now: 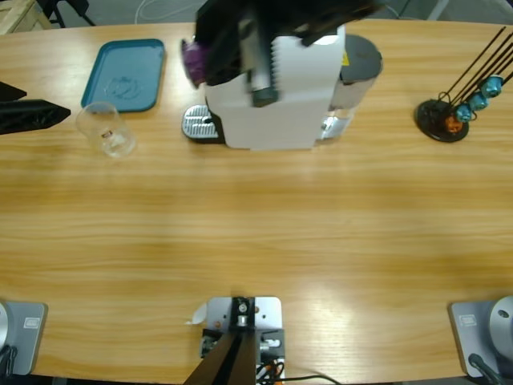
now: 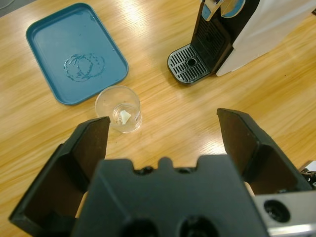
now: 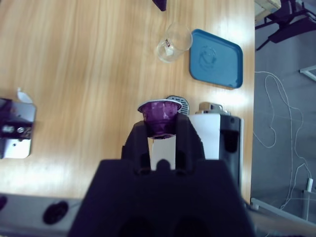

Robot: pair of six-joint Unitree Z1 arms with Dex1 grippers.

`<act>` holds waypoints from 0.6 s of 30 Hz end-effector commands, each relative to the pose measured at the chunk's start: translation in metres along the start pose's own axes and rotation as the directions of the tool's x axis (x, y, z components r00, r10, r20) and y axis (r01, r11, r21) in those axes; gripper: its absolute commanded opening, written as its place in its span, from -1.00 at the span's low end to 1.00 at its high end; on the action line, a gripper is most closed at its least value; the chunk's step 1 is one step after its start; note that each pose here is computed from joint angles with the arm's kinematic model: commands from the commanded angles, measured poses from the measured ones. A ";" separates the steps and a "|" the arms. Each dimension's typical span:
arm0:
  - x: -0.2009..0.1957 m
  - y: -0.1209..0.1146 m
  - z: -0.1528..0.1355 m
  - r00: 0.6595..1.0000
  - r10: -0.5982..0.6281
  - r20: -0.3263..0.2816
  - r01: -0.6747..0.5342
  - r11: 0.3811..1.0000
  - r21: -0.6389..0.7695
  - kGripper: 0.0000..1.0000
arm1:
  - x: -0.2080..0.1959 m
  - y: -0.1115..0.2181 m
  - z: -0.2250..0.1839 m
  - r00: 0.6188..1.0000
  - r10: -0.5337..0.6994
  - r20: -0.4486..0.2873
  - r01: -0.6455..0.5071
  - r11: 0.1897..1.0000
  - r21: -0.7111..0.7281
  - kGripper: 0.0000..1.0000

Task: Pour coffee

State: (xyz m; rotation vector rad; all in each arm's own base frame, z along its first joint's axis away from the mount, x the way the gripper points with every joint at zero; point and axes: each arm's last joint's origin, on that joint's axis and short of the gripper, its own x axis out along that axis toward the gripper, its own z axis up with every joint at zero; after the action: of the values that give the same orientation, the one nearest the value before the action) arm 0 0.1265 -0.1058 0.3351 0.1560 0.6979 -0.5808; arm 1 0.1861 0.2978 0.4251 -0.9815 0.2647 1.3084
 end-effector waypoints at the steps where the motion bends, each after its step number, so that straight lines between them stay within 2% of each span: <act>1: 0.005 -0.001 -0.011 0.999 -0.016 -0.049 0.017 1.000 0.015 0.89 | 0.042 -0.029 -0.026 0.999 -0.002 -0.046 0.002 1.000 0.005 -1.00; 10: 0.010 -0.002 -0.011 0.998 -0.014 -0.067 0.015 1.000 0.017 0.89 | 0.056 -0.059 -0.040 0.997 -0.042 -0.070 0.042 0.999 0.000 -1.00; 18: 0.010 -0.002 -0.011 0.998 -0.014 -0.069 0.015 1.000 0.017 0.89 | 0.074 -0.070 -0.049 0.995 -0.049 -0.092 0.050 0.999 0.013 -1.00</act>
State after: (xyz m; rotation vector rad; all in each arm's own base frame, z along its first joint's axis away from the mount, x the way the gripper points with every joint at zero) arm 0 0.1267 -0.1060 0.3348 0.1567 0.6992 -0.5808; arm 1 0.2624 0.3068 0.4079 -1.0178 0.2582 1.2075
